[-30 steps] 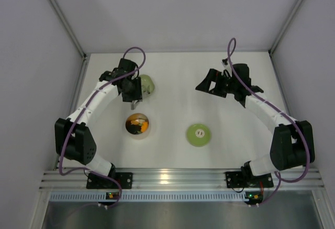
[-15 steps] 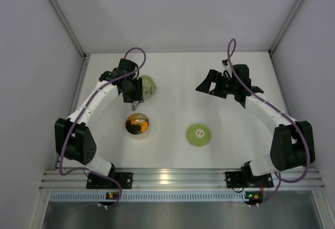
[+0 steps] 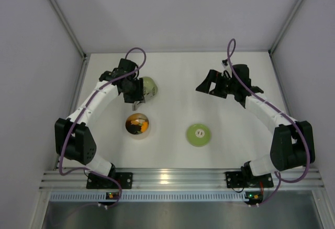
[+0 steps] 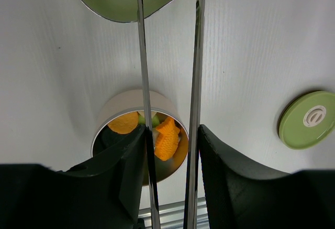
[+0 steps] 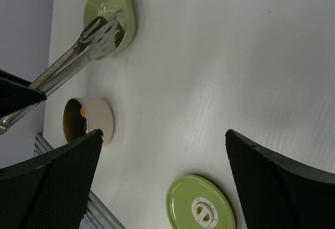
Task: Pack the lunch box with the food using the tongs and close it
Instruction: Pick up the fake food from the plate.
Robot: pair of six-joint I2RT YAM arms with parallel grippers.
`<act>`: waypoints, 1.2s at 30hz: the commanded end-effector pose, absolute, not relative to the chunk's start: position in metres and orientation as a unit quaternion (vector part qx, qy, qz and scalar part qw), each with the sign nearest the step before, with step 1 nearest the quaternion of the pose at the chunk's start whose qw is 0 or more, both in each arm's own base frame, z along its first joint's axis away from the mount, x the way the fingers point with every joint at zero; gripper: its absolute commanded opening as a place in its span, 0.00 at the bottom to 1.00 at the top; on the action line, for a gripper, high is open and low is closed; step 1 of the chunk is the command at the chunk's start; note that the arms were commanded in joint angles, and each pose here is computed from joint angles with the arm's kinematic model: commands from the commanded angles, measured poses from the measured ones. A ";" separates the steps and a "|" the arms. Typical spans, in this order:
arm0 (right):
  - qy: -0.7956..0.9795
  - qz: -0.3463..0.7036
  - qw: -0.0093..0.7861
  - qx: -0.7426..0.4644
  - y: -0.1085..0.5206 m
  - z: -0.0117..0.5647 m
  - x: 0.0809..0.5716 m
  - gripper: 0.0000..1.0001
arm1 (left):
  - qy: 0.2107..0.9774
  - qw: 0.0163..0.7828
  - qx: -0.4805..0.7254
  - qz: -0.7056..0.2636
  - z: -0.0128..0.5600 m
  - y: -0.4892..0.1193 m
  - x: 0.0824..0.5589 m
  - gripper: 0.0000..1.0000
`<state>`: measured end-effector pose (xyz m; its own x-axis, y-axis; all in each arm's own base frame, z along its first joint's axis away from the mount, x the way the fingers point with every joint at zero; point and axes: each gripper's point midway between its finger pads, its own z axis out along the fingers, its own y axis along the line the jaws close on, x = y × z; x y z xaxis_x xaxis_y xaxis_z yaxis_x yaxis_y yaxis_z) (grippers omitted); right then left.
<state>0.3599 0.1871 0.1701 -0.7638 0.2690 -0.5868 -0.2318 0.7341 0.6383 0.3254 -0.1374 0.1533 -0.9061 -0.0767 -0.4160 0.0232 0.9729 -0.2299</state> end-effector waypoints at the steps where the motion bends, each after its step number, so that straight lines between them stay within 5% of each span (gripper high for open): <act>1: 0.856 0.362 0.368 -0.007 0.187 0.186 0.360 0.99 | 0.960 0.241 -0.007 -0.143 0.172 -0.147 0.333 0.48; 23: 0.858 0.363 0.363 -0.005 0.188 0.180 0.361 0.99 | 0.970 0.210 -0.015 -0.117 0.145 -0.138 0.328 0.47; 36: 0.859 0.363 0.361 -0.004 0.188 0.178 0.361 0.99 | 0.968 0.231 -0.030 -0.098 0.148 -0.130 0.334 0.33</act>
